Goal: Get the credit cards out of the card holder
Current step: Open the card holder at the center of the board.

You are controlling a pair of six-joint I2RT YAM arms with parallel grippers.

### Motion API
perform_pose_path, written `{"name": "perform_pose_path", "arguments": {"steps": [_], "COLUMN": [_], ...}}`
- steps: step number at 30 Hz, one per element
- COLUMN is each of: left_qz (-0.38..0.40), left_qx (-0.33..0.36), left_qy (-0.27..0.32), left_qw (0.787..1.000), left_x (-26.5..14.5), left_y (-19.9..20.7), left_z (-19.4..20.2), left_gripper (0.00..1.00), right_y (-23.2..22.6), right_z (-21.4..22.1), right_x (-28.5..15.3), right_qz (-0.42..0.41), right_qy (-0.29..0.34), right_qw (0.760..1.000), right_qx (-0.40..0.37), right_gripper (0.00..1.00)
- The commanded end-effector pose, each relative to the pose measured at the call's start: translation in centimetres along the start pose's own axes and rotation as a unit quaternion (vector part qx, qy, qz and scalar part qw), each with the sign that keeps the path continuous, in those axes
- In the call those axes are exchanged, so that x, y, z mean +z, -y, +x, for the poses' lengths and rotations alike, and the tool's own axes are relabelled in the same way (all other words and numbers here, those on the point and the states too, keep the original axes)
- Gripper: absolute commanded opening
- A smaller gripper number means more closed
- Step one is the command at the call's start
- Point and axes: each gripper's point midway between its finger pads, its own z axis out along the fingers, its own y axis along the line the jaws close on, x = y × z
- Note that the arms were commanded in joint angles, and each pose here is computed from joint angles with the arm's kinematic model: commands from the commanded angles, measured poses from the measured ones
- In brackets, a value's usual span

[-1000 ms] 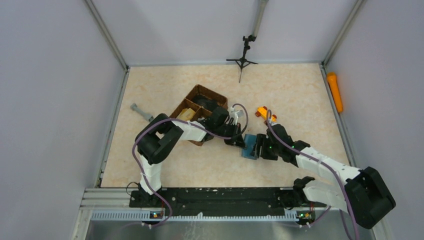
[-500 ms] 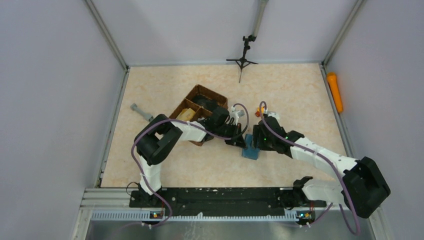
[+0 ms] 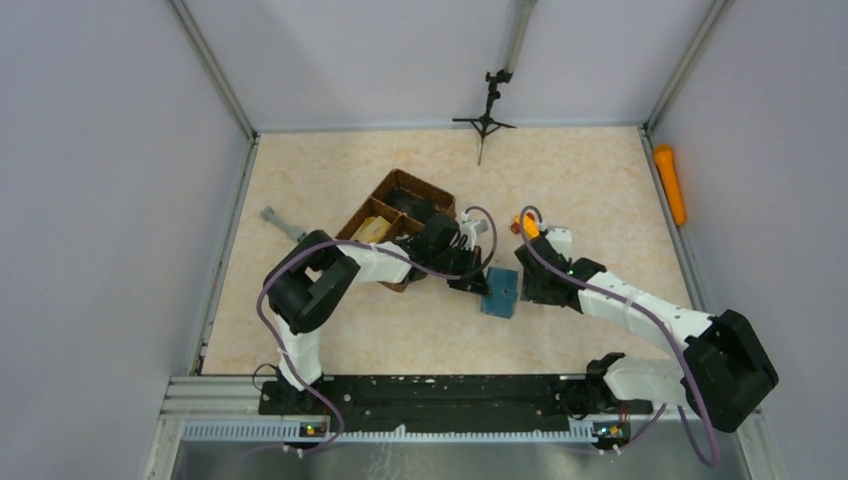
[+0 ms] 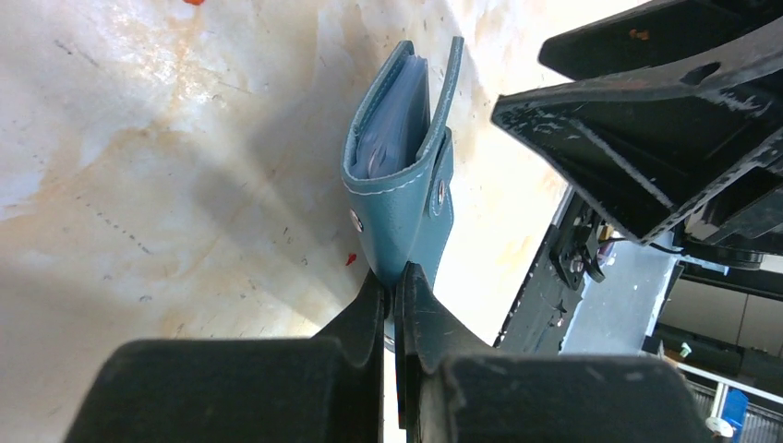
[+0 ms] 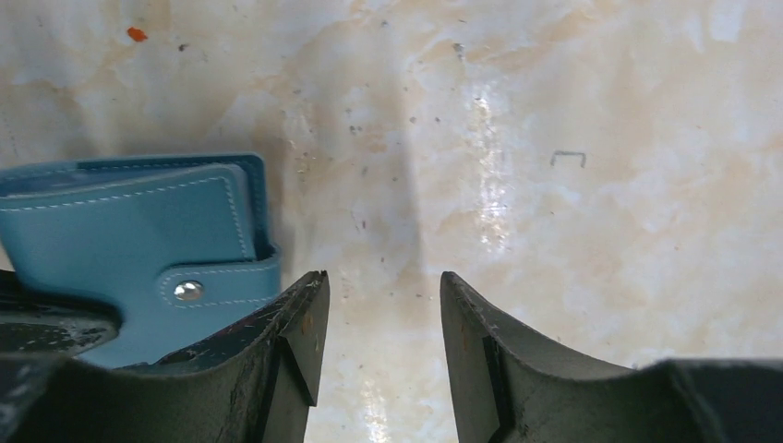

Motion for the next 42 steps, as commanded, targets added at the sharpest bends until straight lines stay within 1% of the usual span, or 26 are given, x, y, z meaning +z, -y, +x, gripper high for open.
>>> {"name": "perform_pose_path", "arguments": {"steps": [1,2,4,5,6,7,8,10,12,17,19,22,25,28,30,32,34,42], "left_qz": [-0.021,-0.015,0.003,0.008,0.011,0.011,0.011,0.009,0.01,0.017,0.017,0.006,-0.014,-0.032,-0.042,-0.05,-0.056,-0.059], "left_qx": [0.034,0.035,0.032,0.031,0.03,0.03,0.03,0.032,0.033,0.03,0.03,0.032,0.035,0.039,0.041,0.044,0.047,0.049], "left_qy": [0.023,0.023,0.019,0.016,0.016,0.015,0.015,0.017,0.018,0.014,0.015,0.018,0.022,0.029,0.032,0.035,0.038,0.039], "left_qw": [0.999,0.999,0.999,0.999,0.999,0.999,0.999,0.999,0.999,0.999,0.999,0.999,0.999,0.998,0.998,0.997,0.997,0.996], "left_x": [-0.8,-0.7,-0.6,-0.5,-0.4,-0.4,-0.5,-0.6,-0.7,-0.5,-0.5,-0.6,-0.9,-1.2,-1.4,-1.5,-1.7,-1.8], "left_y": [0.2,0.4,1.0,1.1,1.1,1.2,1.1,1.2,1.2,1.4,1.4,1.2,0.6,0.2,-0.1,-0.3,-0.4,-0.5], "left_z": [-1.5,-1.5,-1.4,-1.3,-1.3,-1.3,-1.3,-1.3,-1.4,-1.2,-1.3,-1.3,-1.5,-1.8,-1.9,-2.1,-2.2,-2.2], "left_gripper": [0.0,0.0,0.0,0.0,0.0,0.0,0.0,0.0,0.0,0.0,0.0,0.0,0.0,0.0,0.0,0.0,0.0,0.0], "right_y": [0.9,0.1,-2.5,-3.7,-4.8,-5.8,-6.4,-6.8,-7.0,-7.6,-6.8,-4.4,-2.2,-0.9,0.0,0.9,1.6,3.4], "right_z": [-1.1,-1.4,-1.7,-1.9,-2.1,-2.2,-2.2,-2.3,-1.9,-0.8,-0.4,0.4,0.9,1.4,1.4,1.3,0.9,-0.6], "right_x": [-1.1,-1.3,-1.8,-2.1,-2.5,-2.7,-2.8,-2.3,-1.6,-0.1,0.7,1.4,1.5,1.4,1.3,1.0,0.5,-1.2], "right_qz": [0.013,-0.009,-0.081,-0.116,-0.149,-0.176,-0.189,-0.191,-0.182,-0.181,-0.157,-0.091,-0.035,-0.009,0.012,0.033,0.051,0.086], "right_qy": [0.026,0.028,0.03,0.033,0.036,0.038,0.037,0.034,0.021,0.001,-0.004,-0.015,-0.018,-0.022,-0.021,-0.018,-0.012,0.023], "right_qw": [0.999,0.999,0.996,0.993,0.988,0.983,0.981,0.98,0.983,0.983,0.987,0.995,0.999,0.999,0.999,0.999,0.998,0.995], "right_qx": [0.016,0.016,0.016,0.018,0.021,0.022,0.025,0.029,0.028,0.028,0.027,0.022,0.022,0.022,0.022,0.021,0.021,0.04], "right_gripper": [0.49,0.5,0.56,0.62,0.7,0.77,0.81,0.83,0.83,0.78,0.73,0.62,0.61,0.61,0.55,0.53,0.48,0.46]}}
